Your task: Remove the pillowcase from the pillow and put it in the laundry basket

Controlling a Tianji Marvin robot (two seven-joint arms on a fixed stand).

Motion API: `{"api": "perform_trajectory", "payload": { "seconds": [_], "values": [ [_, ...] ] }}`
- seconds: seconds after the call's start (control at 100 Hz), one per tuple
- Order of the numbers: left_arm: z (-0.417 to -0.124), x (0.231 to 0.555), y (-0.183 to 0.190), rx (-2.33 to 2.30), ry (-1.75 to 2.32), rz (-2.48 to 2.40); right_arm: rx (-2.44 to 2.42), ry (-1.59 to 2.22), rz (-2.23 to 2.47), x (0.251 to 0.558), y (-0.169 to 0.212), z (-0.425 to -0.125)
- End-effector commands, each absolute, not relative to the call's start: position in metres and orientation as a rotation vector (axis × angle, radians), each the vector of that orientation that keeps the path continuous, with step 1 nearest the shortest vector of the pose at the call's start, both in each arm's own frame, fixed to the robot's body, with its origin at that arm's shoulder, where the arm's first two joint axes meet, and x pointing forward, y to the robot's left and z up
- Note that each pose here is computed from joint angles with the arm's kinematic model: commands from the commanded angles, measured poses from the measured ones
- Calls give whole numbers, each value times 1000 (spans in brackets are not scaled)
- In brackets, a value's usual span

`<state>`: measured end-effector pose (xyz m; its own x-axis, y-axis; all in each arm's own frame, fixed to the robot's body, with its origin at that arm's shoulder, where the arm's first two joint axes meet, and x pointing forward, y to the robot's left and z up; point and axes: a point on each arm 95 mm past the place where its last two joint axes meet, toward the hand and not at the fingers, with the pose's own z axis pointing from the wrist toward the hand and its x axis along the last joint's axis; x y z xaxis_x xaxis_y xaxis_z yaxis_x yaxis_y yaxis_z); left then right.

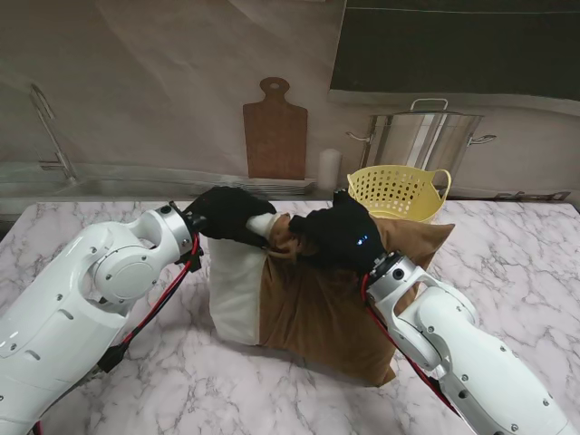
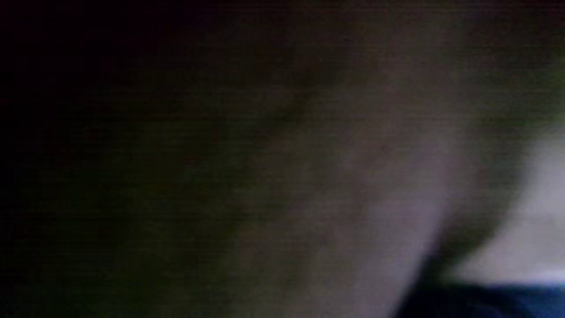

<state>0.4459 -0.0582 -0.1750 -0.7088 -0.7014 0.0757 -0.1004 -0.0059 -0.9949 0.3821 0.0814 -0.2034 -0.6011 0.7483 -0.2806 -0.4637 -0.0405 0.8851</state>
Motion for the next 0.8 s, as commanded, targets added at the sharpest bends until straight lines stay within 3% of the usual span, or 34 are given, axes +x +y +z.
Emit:
{"api": "perform_trajectory", "payload": {
  "seconds": [0.0, 0.79],
  "values": [
    [-196, 450, -55, -864, 1853, -1712, 345, 1369, 1758, 380, 78, -208],
    [-190, 454, -46, -766, 1780, -1717, 411, 1270, 1643, 348, 16, -198]
  ]
}}
